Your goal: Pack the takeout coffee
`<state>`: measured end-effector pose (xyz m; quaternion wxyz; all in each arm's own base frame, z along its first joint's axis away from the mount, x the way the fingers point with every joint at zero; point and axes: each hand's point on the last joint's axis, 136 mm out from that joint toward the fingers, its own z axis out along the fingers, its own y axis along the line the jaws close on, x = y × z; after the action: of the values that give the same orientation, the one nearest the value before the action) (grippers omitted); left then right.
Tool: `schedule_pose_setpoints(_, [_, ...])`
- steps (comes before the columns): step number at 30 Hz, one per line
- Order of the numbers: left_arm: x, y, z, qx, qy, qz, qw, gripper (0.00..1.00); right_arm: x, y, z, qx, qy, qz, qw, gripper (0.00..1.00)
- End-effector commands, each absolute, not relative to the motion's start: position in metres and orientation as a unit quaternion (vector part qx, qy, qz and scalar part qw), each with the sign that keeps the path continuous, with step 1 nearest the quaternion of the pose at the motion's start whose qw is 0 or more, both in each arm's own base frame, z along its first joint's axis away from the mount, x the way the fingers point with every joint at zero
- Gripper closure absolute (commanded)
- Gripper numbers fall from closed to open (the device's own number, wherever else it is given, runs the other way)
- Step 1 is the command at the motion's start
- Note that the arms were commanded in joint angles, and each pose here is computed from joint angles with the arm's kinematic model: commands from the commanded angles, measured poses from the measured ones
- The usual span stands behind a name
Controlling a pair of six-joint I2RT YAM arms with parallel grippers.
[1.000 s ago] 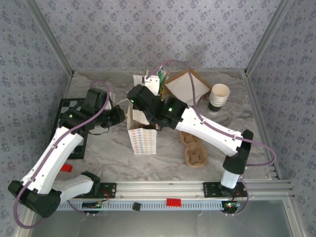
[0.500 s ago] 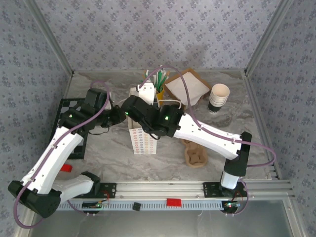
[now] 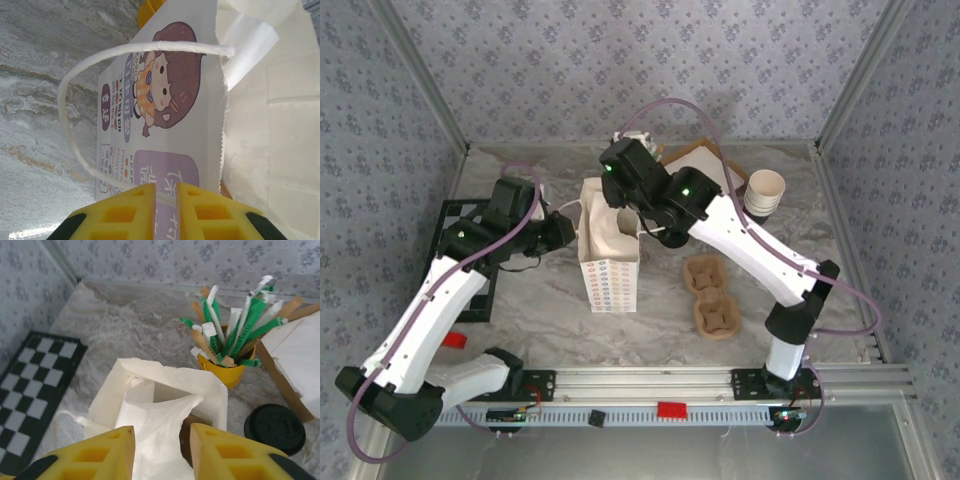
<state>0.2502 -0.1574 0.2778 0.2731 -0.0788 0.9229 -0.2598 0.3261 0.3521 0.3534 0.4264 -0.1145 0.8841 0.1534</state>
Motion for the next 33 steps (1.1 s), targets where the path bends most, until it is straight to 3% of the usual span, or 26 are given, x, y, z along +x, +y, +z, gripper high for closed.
schedule_pose_setpoints(1, [0.252,-0.153,0.297,-0.078,0.916,-0.260,0.297,0.81,0.328,0.373,0.329,-0.171,0.893,0.156,0.387,0.74])
schedule_pose_setpoints(11, [0.255,-0.155,0.297,-0.076,0.915,-0.262,0.297,0.81,0.346,0.382,0.273,-0.191,0.916,0.098,0.339,0.81])
schedule_pose_setpoints(16, [0.257,-0.155,0.301,-0.074,0.913,-0.262,0.302,0.79,0.341,0.384,0.307,-0.194,0.901,0.138,0.362,0.82])
schedule_pose_setpoints(24, [0.251,-0.150,0.329,-0.068,0.905,-0.264,0.326,0.63,0.326,0.336,0.404,-0.160,0.865,0.221,0.421,0.62])
schedule_pose_setpoints(30, [0.251,-0.152,0.344,-0.059,0.899,-0.263,0.346,0.62,0.343,0.258,0.400,-0.114,0.876,0.208,0.420,0.55])
schedule_pose_setpoints(33, [0.256,-0.161,0.346,-0.050,0.896,-0.265,0.354,0.61,0.354,0.230,0.384,-0.110,0.874,0.249,0.401,0.49])
